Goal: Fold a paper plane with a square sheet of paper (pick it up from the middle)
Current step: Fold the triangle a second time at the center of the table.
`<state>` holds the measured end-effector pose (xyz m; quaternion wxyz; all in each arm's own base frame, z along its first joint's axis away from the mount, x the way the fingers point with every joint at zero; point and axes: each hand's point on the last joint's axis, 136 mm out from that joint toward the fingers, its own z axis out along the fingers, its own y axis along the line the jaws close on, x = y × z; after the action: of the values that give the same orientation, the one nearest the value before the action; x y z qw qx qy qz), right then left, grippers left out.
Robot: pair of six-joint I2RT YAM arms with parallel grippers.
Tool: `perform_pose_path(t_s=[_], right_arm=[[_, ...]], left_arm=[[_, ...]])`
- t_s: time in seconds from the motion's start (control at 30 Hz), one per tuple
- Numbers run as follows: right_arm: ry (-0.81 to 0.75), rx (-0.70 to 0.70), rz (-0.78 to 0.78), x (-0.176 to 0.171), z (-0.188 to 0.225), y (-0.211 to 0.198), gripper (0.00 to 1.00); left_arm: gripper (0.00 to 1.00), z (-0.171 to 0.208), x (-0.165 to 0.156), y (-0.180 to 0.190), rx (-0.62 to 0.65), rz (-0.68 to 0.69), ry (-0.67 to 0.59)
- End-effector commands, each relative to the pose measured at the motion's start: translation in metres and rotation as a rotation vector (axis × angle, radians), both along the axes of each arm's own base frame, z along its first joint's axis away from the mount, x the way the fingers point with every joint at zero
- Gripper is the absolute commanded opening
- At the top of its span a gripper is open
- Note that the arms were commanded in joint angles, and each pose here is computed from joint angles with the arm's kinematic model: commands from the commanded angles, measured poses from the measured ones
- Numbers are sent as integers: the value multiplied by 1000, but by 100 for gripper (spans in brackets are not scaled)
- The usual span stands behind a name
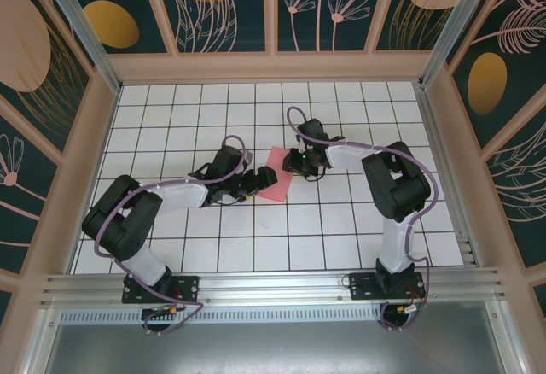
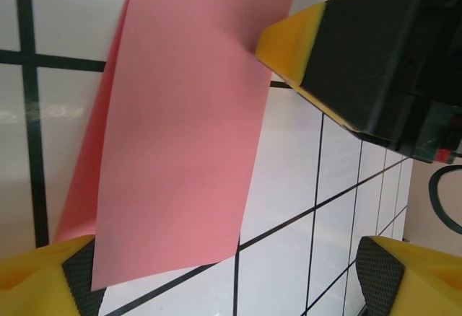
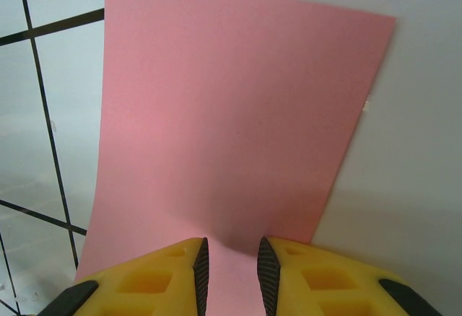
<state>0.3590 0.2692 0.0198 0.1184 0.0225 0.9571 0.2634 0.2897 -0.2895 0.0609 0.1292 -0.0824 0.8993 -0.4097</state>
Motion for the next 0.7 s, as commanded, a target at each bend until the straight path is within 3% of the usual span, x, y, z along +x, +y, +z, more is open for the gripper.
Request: perform_pose_path(t_s=[0.0,0.4,0.67], right_arm=[[73,-61,-16,-14,-33,-14,29],[97,-19,15,-18,-34,-8,23],[105,24,31,-19,-28,-6,22]], left_arm=[[88,12,3,-12,-43,-41,-38],[83,42,10,-36,-198,-97,-98],[82,28,20,-45,-194,-99,-77]])
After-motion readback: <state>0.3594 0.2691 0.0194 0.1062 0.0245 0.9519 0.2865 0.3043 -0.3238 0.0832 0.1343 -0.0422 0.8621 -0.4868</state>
